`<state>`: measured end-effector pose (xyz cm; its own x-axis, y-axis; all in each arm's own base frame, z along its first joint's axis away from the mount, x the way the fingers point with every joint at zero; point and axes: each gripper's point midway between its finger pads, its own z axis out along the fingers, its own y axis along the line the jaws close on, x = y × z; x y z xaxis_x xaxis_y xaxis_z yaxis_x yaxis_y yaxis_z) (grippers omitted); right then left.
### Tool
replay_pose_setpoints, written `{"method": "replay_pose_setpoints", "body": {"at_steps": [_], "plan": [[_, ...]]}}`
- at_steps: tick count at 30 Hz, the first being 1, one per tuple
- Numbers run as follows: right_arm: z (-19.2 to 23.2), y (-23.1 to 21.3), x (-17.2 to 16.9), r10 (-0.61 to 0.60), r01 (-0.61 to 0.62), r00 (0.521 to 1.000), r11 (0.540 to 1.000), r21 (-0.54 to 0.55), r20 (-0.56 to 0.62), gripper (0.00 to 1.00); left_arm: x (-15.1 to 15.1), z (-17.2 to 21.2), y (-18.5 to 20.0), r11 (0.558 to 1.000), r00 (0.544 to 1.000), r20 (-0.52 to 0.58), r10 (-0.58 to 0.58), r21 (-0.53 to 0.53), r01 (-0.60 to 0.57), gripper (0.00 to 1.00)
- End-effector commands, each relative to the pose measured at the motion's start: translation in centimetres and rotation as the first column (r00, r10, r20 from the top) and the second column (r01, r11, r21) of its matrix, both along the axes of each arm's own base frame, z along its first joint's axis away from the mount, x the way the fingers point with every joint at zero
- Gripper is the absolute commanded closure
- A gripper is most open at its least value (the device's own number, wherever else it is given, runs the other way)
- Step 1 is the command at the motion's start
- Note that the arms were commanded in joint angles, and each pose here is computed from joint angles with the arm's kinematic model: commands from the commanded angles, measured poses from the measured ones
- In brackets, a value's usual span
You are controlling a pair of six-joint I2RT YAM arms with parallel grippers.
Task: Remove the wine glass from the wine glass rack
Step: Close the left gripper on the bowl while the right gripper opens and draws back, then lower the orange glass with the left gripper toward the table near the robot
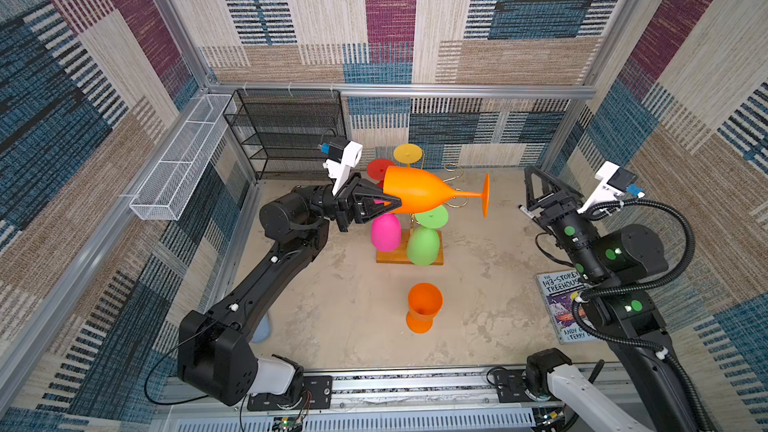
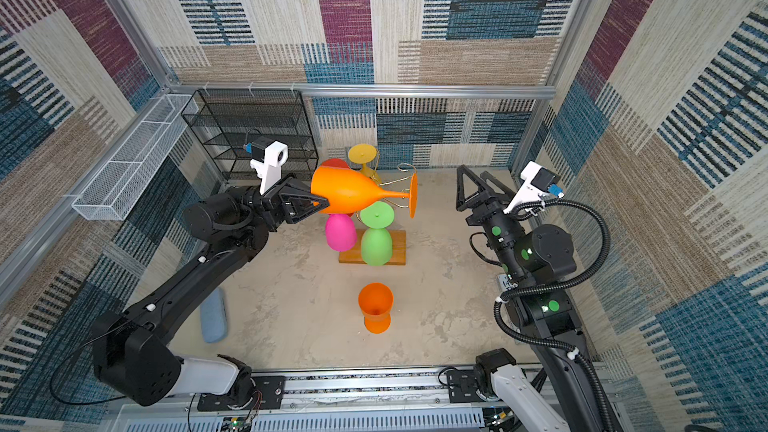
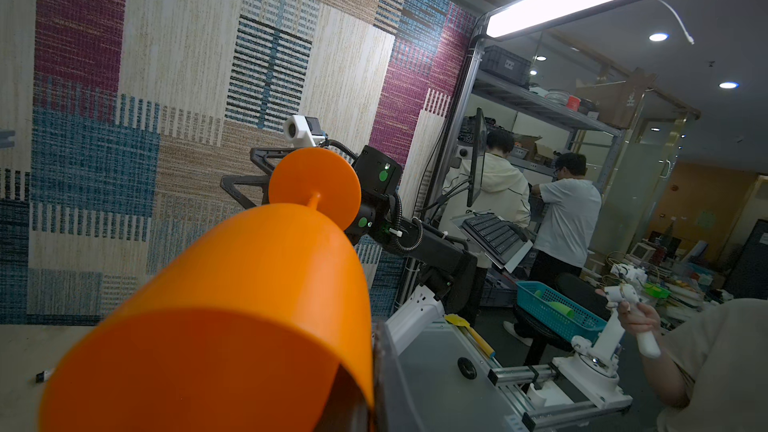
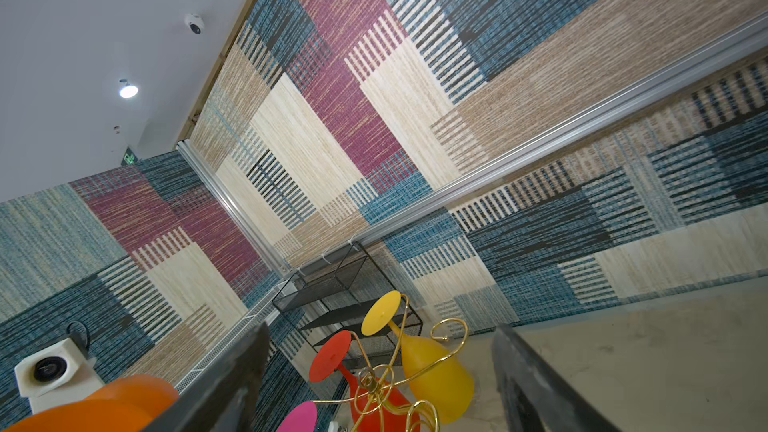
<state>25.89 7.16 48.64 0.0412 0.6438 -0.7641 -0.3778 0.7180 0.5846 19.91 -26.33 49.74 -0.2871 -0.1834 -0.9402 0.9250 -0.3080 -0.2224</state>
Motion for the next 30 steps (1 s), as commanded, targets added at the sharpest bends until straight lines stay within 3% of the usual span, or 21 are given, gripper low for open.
{"method": "replay_pose_setpoints", "body": {"at_steps": [1, 5, 8, 17, 22, 30], "plan": [[-0.9, -2.2, -0.3, -0.128, 0.128, 0.992, 0.992, -0.01, -0.022, 0.15, 1.0, -0.6, -0.5, 0.999, 0.999, 0.026, 0.025, 0.019, -0.025, 1.0], [-1.2, -2.4, -0.5, -0.134, 0.133, 0.991, 0.991, -0.017, -0.025, 0.15, 3.5, -2.3, -2.3, 0.981, 0.988, 0.007, 0.156, 0.118, -0.156, 1.0], [-1.6, -2.1, -0.2, -0.124, 0.123, 0.992, 0.992, -0.032, -0.039, 0.15, 3.3, -4.1, -4.3, 0.904, 0.945, 0.13, 0.301, 0.275, -0.326, 1.0], [-2.8, -2.2, 0.7, -0.148, 0.144, 0.987, 0.988, -0.063, -0.068, 0.15, -0.8, -6.0, -7.8, 0.817, 0.928, 0.281, 0.245, 0.456, -0.354, 1.0], [-3.2, -3.9, 0.7, -0.246, 0.239, 0.965, 0.967, -0.088, -0.094, 0.15, -3.7, -8.8, -9.3, 0.727, 0.898, 0.406, 0.168, 0.564, -0.391, 1.0], [-3.9, -5.5, 0.8, -0.344, 0.328, 0.931, 0.935, -0.138, -0.119, 0.15, -6.2, -12.7, -10.2, 0.611, 0.864, 0.501, 0.053, 0.668, -0.425, 1.0]]}}
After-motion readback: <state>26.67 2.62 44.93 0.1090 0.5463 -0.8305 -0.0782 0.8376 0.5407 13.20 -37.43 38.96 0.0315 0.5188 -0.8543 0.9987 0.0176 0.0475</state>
